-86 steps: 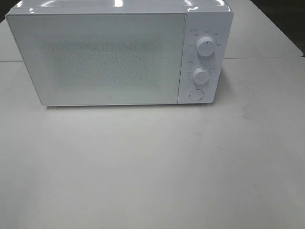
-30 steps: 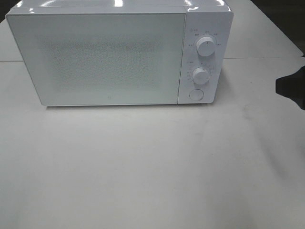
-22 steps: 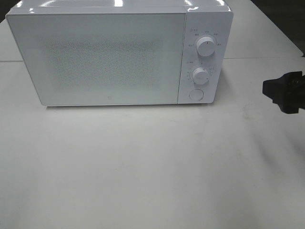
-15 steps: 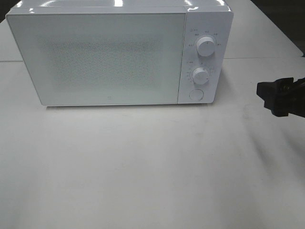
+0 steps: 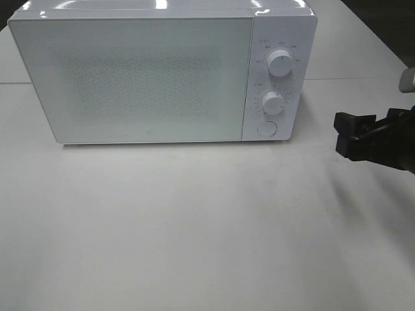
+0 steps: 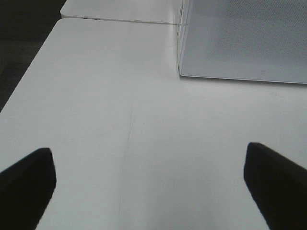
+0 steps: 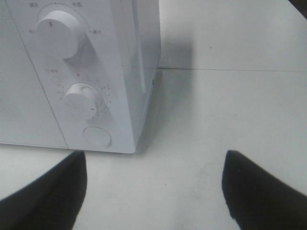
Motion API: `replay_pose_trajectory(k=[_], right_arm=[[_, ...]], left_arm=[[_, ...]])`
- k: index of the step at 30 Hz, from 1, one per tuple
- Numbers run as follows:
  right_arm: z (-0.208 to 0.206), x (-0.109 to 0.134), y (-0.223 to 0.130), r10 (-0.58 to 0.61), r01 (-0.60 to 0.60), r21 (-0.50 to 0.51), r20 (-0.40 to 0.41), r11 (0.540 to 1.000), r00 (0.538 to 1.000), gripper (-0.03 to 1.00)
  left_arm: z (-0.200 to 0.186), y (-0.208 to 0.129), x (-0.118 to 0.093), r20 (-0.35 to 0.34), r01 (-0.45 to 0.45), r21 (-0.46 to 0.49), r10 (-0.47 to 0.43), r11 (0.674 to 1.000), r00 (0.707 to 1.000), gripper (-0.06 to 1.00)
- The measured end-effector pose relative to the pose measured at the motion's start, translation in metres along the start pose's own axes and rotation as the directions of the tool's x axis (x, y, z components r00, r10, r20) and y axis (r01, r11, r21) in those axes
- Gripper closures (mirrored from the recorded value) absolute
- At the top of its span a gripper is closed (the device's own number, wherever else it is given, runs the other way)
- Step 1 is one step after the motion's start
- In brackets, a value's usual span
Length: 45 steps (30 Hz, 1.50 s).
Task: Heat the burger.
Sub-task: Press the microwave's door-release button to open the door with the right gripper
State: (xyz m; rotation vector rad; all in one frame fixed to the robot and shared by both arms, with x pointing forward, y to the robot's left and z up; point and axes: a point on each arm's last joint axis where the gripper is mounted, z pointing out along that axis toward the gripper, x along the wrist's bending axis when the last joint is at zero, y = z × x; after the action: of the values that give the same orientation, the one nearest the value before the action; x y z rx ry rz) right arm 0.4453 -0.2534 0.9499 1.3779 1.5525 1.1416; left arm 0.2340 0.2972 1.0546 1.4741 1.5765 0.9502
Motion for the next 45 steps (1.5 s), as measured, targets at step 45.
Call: replay_pose_trajectory(k=[45], right_arm=[[0.038,0.093,-0.031,-0.057,0.058,-0.013,0.062,0.998,0.996,0.22]], left_arm=[[0.000,0.000,0.000,0.000,0.000,0.000,0.000,1.000,1.000,-0.05]])
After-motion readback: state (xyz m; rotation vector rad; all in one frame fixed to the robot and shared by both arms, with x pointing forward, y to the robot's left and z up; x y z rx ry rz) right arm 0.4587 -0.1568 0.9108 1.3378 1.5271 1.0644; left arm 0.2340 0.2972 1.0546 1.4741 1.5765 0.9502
